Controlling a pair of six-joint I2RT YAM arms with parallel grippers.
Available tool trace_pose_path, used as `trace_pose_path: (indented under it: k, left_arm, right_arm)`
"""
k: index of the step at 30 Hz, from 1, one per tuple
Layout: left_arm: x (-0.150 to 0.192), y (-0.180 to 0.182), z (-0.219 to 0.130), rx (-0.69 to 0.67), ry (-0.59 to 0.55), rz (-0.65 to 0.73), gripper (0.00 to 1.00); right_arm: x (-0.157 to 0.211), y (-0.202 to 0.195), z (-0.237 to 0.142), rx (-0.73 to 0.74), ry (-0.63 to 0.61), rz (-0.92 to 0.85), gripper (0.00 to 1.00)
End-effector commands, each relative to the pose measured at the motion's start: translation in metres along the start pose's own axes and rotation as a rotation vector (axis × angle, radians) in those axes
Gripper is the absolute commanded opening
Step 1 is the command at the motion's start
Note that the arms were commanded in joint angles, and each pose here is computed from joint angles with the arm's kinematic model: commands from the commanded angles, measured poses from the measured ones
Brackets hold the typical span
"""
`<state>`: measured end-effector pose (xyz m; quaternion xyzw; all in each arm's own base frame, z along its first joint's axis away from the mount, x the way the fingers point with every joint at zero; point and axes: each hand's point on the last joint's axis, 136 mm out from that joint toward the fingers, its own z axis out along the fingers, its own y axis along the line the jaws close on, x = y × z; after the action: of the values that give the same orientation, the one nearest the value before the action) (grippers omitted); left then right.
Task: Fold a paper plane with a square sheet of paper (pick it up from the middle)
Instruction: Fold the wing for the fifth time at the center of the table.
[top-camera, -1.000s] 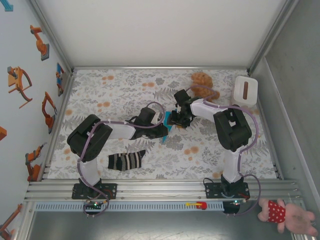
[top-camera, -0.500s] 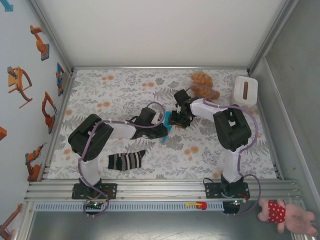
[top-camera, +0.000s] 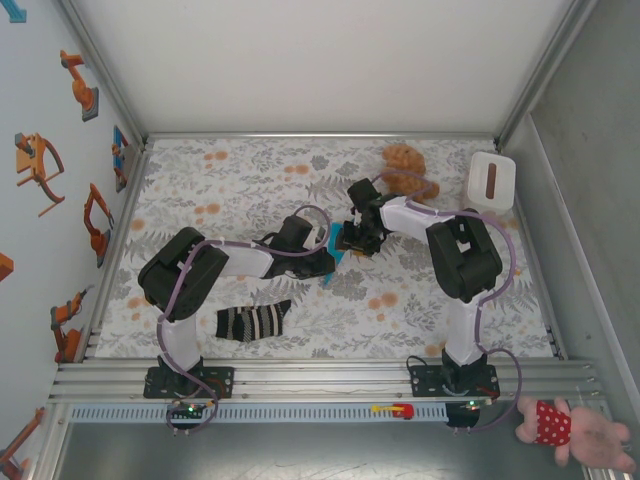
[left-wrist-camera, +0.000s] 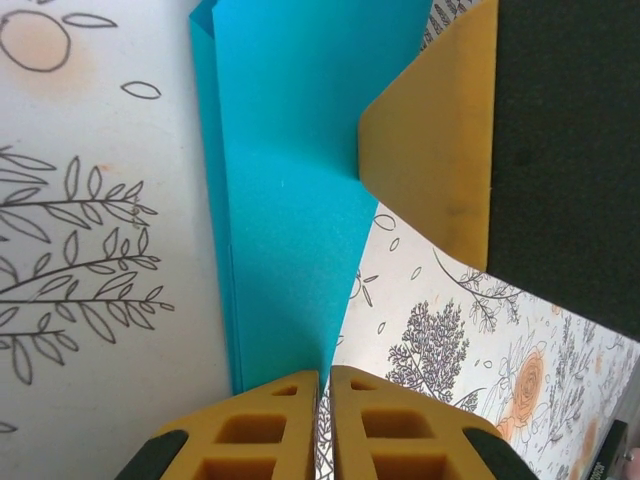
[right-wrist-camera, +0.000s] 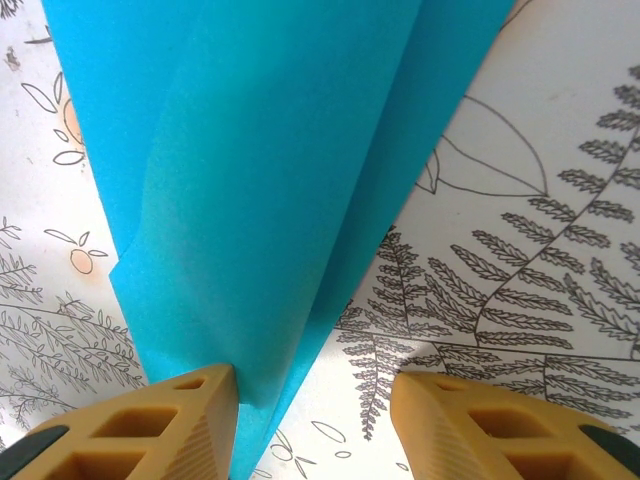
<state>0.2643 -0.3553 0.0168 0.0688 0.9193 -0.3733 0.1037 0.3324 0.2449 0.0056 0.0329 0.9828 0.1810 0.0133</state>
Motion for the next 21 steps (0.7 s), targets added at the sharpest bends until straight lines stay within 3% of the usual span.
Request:
trace_pose_path:
  k: [1, 8, 13, 16, 21]
  left_arm:
    - [0.019, 0.028, 0.006, -0.107, 0.062, -0.063, 0.12]
    - [0.034, 0.046, 0.004, -0.166, 0.099, -0.08, 0.09]
    - [0.044, 0.045, -0.003, -0.153, 0.119, -0.065, 0.09]
    - [0.052, 0.043, -0.007, -0.134, 0.132, -0.047, 0.09]
    - [0.057, 0.04, -0.016, -0.121, 0.129, -0.019, 0.09]
  right_arm:
    - [0.032, -0.061, 0.077, 0.164, 0.106, 0.029, 0.47]
    - [0.0, 0.003, -0.005, -0.035, -0.077, -0.057, 0.47]
    - [-0.006, 0.023, -0.062, -0.113, -0.202, -0.116, 0.47]
    - [0.003, 0.033, -0.077, -0.185, -0.227, -0.144, 0.46]
    - [0.013, 0.061, -0.089, -0.367, -0.247, -0.188, 0.32]
